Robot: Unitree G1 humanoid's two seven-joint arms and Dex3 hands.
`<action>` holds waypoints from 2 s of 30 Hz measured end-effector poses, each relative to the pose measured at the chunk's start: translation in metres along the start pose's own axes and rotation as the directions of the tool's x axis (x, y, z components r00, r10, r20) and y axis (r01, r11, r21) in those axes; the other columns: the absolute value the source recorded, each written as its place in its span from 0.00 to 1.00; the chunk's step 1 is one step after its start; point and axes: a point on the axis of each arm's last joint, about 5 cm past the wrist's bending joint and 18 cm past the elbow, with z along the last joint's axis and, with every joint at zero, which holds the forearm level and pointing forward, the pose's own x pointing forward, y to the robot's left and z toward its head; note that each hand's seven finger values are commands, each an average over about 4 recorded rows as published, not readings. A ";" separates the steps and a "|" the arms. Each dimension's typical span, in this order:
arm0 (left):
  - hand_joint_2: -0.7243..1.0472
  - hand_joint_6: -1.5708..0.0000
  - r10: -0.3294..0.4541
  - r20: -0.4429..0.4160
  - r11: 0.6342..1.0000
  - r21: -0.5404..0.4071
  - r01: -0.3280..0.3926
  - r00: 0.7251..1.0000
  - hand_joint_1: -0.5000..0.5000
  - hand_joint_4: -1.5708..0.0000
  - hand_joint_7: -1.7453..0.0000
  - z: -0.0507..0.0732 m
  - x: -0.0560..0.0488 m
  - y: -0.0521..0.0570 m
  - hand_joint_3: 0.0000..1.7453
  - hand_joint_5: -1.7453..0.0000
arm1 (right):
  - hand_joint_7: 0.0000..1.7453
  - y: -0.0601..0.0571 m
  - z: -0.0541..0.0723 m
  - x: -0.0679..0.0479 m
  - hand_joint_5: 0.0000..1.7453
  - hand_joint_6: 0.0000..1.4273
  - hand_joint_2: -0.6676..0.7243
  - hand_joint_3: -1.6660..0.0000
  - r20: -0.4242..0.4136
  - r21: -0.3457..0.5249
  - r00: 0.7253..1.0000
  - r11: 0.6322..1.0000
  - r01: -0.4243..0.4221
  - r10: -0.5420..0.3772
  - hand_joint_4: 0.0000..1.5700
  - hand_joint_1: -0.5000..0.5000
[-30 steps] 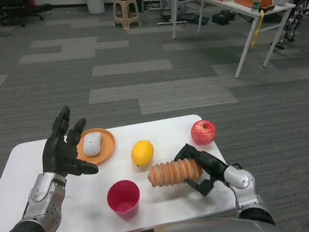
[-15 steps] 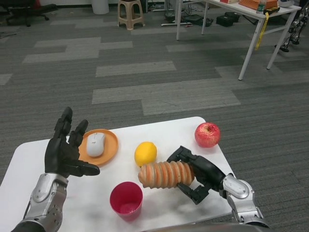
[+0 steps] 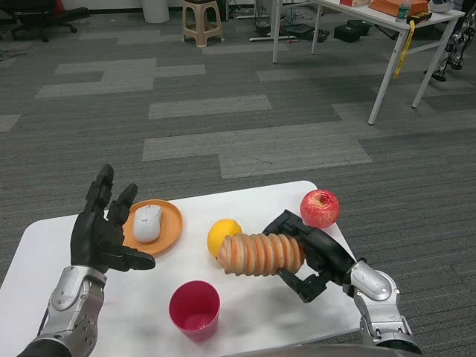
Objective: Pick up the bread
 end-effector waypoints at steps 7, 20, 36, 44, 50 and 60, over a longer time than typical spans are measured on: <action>0.25 1.00 -0.004 0.002 1.000 -0.001 0.004 1.000 1.00 1.00 1.00 0.000 0.002 -0.001 0.05 0.76 | 0.88 -0.005 0.004 -0.003 0.72 0.28 0.27 0.10 0.023 0.000 0.998 0.999 0.050 -0.050 0.00 0.04; 0.25 1.00 -0.014 0.006 1.000 -0.002 0.014 1.000 1.00 1.00 1.00 0.001 0.007 -0.005 0.05 0.76 | 0.88 -0.014 0.033 0.034 0.75 0.37 0.25 0.10 0.215 -0.009 0.971 0.994 0.107 -0.103 0.02 0.04; 0.25 1.00 -0.060 0.013 0.998 0.012 0.060 0.998 1.00 1.00 1.00 0.004 0.016 -0.011 0.05 0.76 | 0.88 0.004 0.052 0.070 0.83 0.56 0.14 0.10 0.322 0.062 0.934 0.988 0.142 -0.155 0.11 0.04; 0.25 1.00 -0.071 0.009 0.997 0.015 0.071 0.997 1.00 1.00 1.00 0.004 0.015 -0.012 0.03 0.76 | 0.88 0.008 0.050 0.072 0.83 0.59 0.14 0.10 0.313 0.088 0.934 0.985 0.151 -0.171 0.15 0.04; 0.25 1.00 -0.075 0.013 0.997 0.015 0.074 0.997 1.00 1.00 1.00 0.004 0.016 -0.012 0.05 0.76 | 0.88 0.010 0.050 0.073 0.83 0.63 0.14 0.10 0.313 0.102 0.930 0.980 0.168 -0.192 0.18 0.04; 0.25 1.00 -0.077 0.014 0.997 0.015 0.077 0.997 1.00 1.00 1.00 0.005 0.016 -0.013 0.05 0.76 | 0.88 0.012 0.050 0.075 0.83 0.67 0.10 0.10 0.313 0.106 0.929 0.980 0.170 -0.195 0.22 0.04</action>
